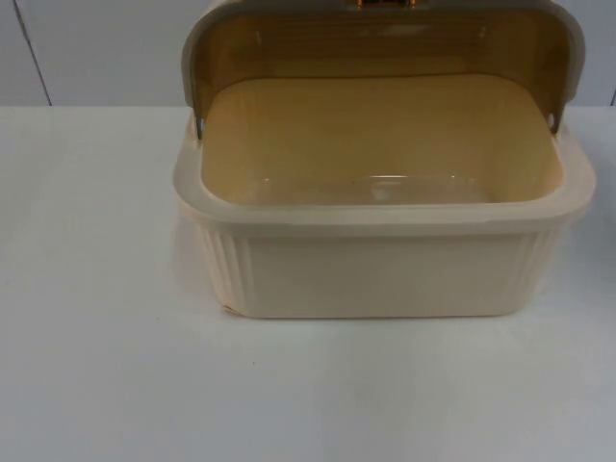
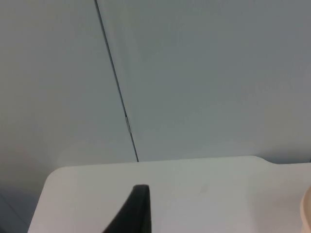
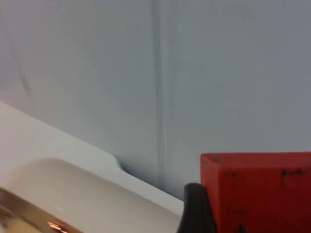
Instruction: Open the box lid with the left hand, place the block into the box with the right hand, then close the box lid with the left hand.
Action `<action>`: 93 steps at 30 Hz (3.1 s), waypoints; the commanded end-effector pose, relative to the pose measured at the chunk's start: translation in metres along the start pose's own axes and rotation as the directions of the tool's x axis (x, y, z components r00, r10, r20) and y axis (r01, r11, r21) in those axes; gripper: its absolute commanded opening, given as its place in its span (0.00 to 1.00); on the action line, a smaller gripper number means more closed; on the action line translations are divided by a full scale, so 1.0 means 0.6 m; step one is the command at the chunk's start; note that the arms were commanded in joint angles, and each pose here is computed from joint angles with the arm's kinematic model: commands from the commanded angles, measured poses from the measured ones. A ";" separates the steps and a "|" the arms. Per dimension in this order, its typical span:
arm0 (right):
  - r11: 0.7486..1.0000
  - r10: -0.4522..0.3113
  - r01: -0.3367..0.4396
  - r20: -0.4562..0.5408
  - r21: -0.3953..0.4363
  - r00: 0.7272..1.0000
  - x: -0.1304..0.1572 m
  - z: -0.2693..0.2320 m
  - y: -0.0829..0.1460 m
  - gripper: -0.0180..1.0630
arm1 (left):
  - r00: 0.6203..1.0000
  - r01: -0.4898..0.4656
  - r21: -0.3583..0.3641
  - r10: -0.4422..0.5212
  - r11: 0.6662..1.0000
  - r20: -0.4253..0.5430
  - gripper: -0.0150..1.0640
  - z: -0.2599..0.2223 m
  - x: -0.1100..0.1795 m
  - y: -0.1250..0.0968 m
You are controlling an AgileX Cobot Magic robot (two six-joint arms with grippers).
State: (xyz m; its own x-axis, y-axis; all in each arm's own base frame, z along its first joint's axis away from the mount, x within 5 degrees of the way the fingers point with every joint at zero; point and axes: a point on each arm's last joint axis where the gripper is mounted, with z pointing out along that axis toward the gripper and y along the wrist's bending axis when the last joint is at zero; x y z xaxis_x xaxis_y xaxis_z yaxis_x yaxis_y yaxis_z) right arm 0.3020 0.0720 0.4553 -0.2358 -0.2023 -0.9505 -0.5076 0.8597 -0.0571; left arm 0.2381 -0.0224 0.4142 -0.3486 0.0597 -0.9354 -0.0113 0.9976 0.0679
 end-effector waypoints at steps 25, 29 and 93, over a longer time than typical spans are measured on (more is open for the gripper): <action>0.997 -0.008 0.009 0.017 -0.079 1.000 0.187 0.143 0.217 0.02 | 1.000 -0.004 -0.009 0.004 1.000 0.002 0.98 -0.001 0.001 0.002; 0.990 -0.033 0.020 -0.094 -0.138 0.995 0.202 0.187 0.230 0.02 | 1.000 -0.011 -0.012 0.011 1.000 0.003 0.98 -0.001 0.001 0.003; 0.997 -0.068 0.076 -0.399 0.004 0.914 0.365 0.303 0.191 0.06 | 0.999 -0.034 -0.033 0.034 0.999 -0.016 0.98 0.000 0.004 0.006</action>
State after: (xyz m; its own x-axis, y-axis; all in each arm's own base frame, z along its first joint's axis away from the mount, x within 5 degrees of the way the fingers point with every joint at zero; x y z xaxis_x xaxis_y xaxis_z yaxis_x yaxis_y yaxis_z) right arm 0.3409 0.2142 0.1831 -0.5096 -0.4334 -0.7433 -0.5324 0.8375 -0.1233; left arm 0.2374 -0.0197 0.4128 -0.3669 0.0929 -0.9256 -0.0253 0.9936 0.1098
